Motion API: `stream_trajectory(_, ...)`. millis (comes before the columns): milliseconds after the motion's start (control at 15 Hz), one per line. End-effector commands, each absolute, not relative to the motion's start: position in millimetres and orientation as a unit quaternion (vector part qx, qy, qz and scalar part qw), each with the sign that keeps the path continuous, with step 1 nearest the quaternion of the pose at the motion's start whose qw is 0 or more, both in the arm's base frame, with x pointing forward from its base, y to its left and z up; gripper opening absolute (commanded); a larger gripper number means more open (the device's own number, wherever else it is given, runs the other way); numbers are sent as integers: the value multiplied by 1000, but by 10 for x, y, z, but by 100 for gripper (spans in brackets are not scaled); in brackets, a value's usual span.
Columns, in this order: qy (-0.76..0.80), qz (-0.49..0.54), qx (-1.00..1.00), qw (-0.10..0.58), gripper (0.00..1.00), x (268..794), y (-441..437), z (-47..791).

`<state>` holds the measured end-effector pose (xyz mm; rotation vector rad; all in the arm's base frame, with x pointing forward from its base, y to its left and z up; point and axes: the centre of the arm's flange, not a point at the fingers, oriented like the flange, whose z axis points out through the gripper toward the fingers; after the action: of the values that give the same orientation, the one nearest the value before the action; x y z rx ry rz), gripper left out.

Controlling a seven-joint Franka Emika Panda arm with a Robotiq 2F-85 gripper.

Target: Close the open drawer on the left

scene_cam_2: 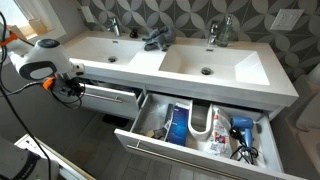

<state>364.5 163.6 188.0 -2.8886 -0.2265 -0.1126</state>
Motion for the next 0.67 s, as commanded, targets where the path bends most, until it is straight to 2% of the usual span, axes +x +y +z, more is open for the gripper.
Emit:
stream_trajectory(0,-78,-39,-989,121,0,3645,1636,1880)
stream_trajectory(333,-59,4,-991,116,0,3707,1672,1577)
stream_trajectory(600,-58,-40,-991,115,0,3822,1678,1391)
